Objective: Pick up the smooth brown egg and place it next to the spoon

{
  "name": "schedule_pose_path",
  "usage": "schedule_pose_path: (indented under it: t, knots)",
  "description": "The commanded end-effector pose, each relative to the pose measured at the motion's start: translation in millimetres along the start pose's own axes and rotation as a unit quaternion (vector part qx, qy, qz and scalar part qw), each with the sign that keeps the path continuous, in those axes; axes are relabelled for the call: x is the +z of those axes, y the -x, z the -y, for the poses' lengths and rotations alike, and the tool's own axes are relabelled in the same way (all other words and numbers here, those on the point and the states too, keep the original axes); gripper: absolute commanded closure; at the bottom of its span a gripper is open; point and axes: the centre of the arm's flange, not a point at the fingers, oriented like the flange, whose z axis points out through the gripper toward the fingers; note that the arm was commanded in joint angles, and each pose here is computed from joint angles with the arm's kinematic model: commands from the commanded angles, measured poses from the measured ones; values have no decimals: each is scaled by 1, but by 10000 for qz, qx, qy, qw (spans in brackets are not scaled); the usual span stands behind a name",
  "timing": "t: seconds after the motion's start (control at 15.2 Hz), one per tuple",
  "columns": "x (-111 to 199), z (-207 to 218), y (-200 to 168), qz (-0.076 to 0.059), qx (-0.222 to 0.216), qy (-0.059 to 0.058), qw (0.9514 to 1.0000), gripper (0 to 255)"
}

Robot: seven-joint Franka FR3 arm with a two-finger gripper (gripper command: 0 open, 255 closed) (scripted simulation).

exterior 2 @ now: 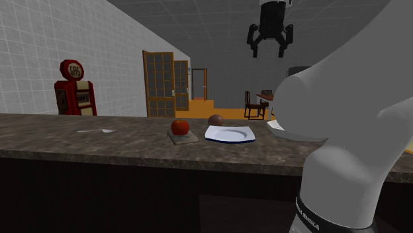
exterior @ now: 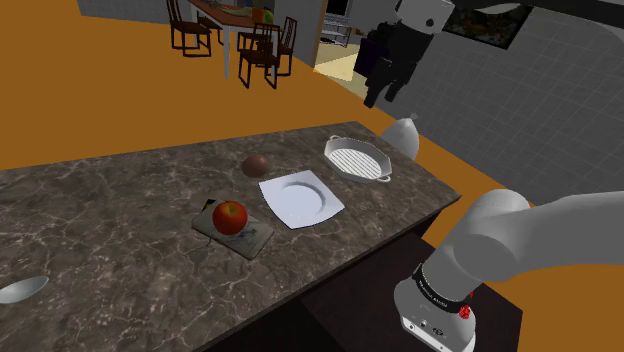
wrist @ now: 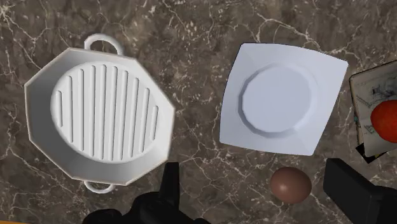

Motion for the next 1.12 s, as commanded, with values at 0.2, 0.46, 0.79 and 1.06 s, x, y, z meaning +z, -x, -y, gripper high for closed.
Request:
schedule_pose_path:
  t: [0.2,0.46,0.79,1.06]
  knots:
    - [25,14,-29,-13,-715,184,9973,0]
    - [59,36,-64,-29,-1660,427,9852,0]
    - [104,71,-101,-50,-2819,726,9567,0]
    - [141,103,-125,-66,-3716,956,9234,0]
